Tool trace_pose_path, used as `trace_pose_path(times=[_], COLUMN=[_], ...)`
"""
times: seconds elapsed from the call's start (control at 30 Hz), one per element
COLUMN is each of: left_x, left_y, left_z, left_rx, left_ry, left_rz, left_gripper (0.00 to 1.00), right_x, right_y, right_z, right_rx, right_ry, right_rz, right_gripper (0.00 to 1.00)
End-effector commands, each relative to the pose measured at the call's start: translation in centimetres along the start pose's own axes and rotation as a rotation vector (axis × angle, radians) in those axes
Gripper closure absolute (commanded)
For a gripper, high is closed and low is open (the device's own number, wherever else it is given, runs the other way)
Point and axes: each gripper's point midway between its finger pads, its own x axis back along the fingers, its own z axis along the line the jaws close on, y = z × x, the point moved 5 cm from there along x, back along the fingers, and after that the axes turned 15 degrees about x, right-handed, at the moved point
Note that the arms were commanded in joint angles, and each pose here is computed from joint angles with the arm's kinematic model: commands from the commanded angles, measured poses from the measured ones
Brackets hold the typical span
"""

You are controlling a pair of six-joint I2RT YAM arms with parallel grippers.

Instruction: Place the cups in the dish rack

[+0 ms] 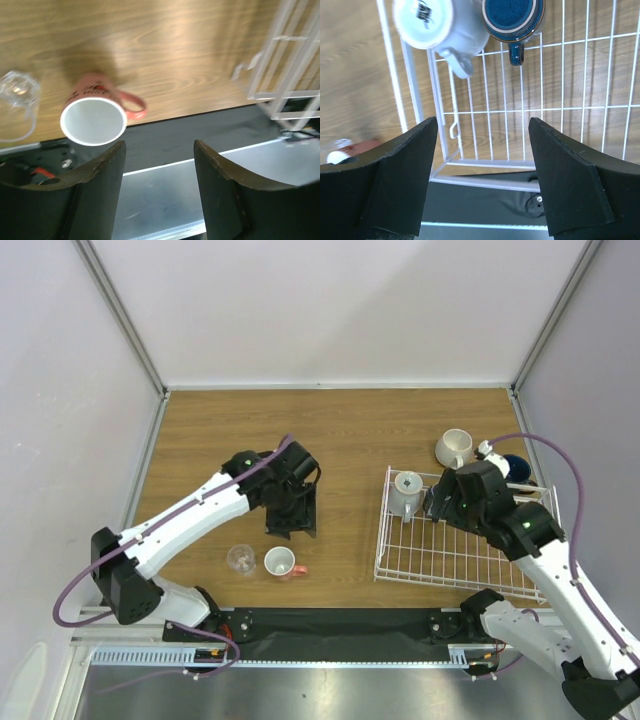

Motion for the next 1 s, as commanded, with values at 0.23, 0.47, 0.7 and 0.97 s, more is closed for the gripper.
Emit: trace_pose_path(times=[0.23, 0.47, 0.7, 0.97], left_x=[-0.6, -2.7, -4.6, -5.9], left_y=[-0.2, -0.4, -0.8, -0.6], left_z=[1.8, 2.8, 3.9, 3.7], left_rx=[0.01, 0.138, 0.364, 0.415], left_ry=[0.09, 0.194, 0.117, 0.143], left_rz=[-0.045, 0.045, 0.13, 0.16], left_gripper=[0.34, 0.4, 0.41, 0.41], right_x=[4.5, 4.6, 5.0, 5.3], right_y=[2.2, 1.7, 1.5, 1.2], right_z=[-0.2, 0.1, -0.2, -0.5], right_rx=[-0.035, -0.042, -0.048, -0.04], right_ry=[0.015, 0.051, 0.054, 0.049], right_rz=[-0.042, -0.03, -0.04, -0.04], right_gripper=[0.21, 0.21, 0.21, 0.21])
